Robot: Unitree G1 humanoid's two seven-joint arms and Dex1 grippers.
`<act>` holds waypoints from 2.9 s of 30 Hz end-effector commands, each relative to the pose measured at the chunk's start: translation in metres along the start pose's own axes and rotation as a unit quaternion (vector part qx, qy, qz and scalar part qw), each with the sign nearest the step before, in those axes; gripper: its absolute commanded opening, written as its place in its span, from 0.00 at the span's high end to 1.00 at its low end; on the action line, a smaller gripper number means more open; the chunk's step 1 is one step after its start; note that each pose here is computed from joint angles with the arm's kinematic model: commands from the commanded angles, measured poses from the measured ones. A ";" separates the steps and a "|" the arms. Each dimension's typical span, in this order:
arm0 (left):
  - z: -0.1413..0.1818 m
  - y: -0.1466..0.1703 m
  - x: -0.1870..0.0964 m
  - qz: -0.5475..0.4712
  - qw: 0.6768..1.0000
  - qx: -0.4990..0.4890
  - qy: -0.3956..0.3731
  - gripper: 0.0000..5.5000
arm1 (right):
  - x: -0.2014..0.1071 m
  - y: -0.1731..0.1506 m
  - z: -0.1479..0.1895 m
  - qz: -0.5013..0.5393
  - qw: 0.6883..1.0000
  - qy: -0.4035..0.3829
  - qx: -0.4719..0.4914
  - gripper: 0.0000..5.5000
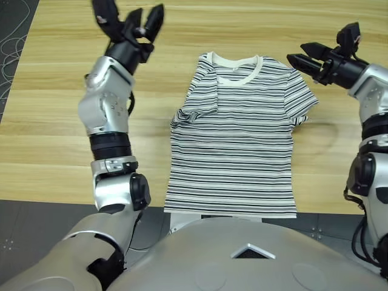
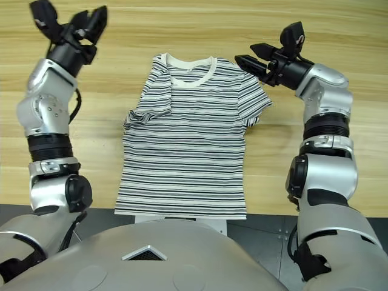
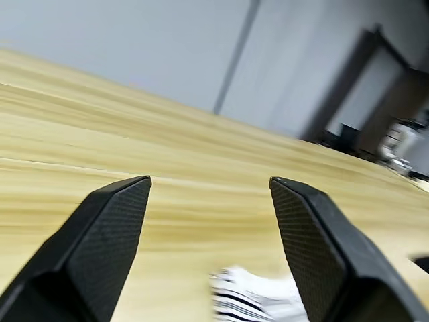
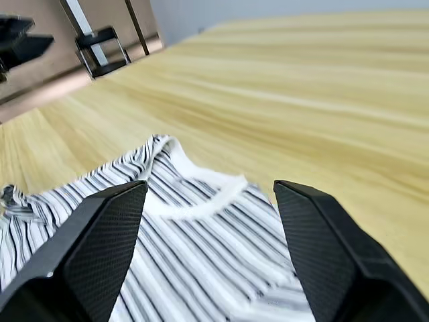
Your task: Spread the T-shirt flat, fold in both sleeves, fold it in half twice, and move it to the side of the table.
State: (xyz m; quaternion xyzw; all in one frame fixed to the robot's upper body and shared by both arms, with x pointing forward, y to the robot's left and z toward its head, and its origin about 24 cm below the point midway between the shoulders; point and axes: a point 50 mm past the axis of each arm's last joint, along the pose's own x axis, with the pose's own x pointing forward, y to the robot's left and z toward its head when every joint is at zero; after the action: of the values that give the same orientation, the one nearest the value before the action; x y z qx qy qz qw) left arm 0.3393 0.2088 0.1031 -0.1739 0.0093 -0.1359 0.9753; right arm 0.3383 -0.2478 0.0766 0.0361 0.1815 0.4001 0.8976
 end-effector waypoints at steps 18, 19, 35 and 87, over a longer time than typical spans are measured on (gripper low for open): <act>0.015 0.034 -0.014 0.057 0.995 0.023 -0.079 0.40 | -0.038 -0.025 -0.031 -0.091 0.978 0.187 0.018 0.36; 0.015 0.034 -0.014 0.058 0.995 0.023 -0.078 0.40 | -0.035 -0.024 -0.034 -0.087 0.978 0.190 0.023 0.36; 0.019 0.033 -0.015 0.063 0.995 0.029 -0.067 0.40 | -0.009 -0.009 -0.056 -0.059 0.977 0.199 0.048 0.41; 0.007 0.020 0.002 0.042 0.998 0.009 -0.049 0.40 | 0.016 0.008 -0.002 0.043 0.987 0.152 -0.040 0.98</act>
State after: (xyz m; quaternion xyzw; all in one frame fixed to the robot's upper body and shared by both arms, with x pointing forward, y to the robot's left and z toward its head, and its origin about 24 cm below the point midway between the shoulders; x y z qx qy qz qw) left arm 0.3429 0.2309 0.1006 -0.1688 -0.0327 -0.0837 0.9815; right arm 0.3392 -0.2417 0.0696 -0.0539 0.3032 0.4317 0.8478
